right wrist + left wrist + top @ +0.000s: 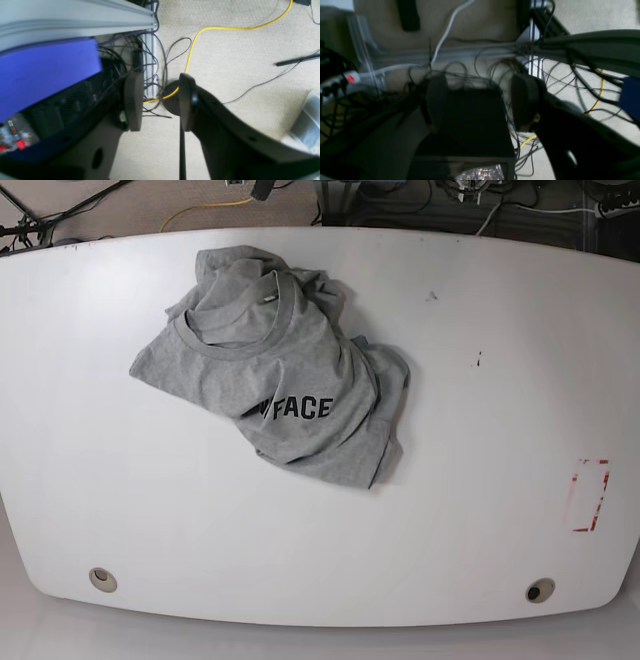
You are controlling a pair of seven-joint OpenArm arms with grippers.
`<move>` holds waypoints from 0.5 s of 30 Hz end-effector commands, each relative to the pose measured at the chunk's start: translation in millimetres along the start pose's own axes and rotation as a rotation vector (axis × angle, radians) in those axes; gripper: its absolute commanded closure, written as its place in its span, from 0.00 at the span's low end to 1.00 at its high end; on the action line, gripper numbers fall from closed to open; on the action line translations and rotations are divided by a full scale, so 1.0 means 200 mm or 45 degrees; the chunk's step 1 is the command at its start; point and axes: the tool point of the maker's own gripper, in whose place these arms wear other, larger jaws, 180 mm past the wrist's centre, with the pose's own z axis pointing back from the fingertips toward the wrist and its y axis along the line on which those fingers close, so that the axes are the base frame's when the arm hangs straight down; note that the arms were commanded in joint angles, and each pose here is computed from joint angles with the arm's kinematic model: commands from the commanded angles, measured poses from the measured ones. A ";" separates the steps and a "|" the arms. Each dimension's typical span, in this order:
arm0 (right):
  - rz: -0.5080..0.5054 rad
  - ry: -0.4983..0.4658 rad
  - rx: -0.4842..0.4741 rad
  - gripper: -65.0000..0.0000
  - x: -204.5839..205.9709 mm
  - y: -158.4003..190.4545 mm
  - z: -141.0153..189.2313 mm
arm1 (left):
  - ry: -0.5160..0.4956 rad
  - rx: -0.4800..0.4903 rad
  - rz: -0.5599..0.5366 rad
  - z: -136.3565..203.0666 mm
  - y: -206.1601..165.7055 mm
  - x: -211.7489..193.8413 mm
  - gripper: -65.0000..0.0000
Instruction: Fold the T-shirt properly
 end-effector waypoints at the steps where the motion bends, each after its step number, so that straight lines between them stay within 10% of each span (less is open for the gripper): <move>1: -0.022 -0.053 -0.019 0.66 0.03 -0.02 0.07 | -0.059 0.001 -0.018 0.08 0.01 0.04 0.43; 15: 0.009 -0.173 -0.003 0.66 0.18 0.06 0.43 | -0.276 0.045 -0.118 0.53 0.08 0.27 0.43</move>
